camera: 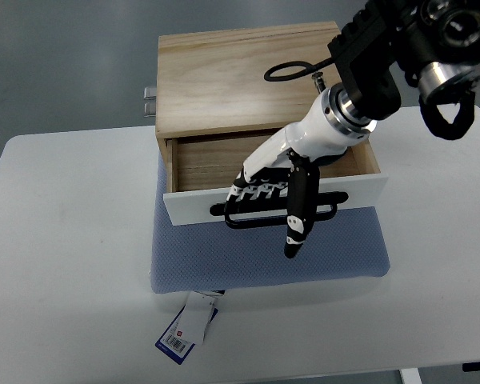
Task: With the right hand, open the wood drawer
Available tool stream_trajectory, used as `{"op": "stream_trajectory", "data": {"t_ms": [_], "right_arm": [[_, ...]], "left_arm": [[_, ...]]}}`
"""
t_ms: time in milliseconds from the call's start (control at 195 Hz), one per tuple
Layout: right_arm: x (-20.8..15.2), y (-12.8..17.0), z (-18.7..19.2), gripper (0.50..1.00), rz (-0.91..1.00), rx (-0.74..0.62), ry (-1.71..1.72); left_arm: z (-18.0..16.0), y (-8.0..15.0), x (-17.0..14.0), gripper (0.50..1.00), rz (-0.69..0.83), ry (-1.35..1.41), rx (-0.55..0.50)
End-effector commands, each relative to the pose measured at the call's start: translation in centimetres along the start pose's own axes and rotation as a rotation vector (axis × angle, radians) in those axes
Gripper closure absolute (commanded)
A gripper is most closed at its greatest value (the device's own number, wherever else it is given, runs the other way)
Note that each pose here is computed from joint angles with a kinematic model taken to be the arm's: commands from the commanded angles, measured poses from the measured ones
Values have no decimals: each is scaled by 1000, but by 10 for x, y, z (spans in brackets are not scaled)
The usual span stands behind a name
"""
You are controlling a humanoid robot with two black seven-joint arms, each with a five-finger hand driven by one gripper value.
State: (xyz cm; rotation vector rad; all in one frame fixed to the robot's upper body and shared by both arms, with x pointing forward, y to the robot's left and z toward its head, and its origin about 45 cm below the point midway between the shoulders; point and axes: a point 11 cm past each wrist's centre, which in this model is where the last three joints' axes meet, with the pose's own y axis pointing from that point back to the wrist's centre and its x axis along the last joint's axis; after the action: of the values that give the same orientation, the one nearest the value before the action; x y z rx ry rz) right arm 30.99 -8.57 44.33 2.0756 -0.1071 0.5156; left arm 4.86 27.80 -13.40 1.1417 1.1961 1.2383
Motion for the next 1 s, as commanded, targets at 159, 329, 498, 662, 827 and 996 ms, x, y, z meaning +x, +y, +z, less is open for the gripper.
{"op": "stream_trajectory", "data": {"t_ms": [159, 329, 498, 662, 827, 996], "right_arm": [[104, 77, 50, 558, 419, 229, -312], [147, 104, 136, 558, 678, 509, -638], [144, 97, 228, 558, 884, 863, -947], [103, 34, 317, 556, 1016, 1072, -1331], [63, -31, 358, 556, 1062, 1195, -1665], [45, -60, 366, 556, 1068, 1231, -1787]], "left_arm": [[0, 0, -1, 500, -3, -3, 1], [0, 0, -3, 500, -7, -5, 0], [0, 0, -1, 500, -3, -5, 0], [0, 0, -3, 500, -3, -7, -1], [0, 0, -3, 500, 0, -6, -1], [0, 0, -1, 500, 7, -5, 1]]}}
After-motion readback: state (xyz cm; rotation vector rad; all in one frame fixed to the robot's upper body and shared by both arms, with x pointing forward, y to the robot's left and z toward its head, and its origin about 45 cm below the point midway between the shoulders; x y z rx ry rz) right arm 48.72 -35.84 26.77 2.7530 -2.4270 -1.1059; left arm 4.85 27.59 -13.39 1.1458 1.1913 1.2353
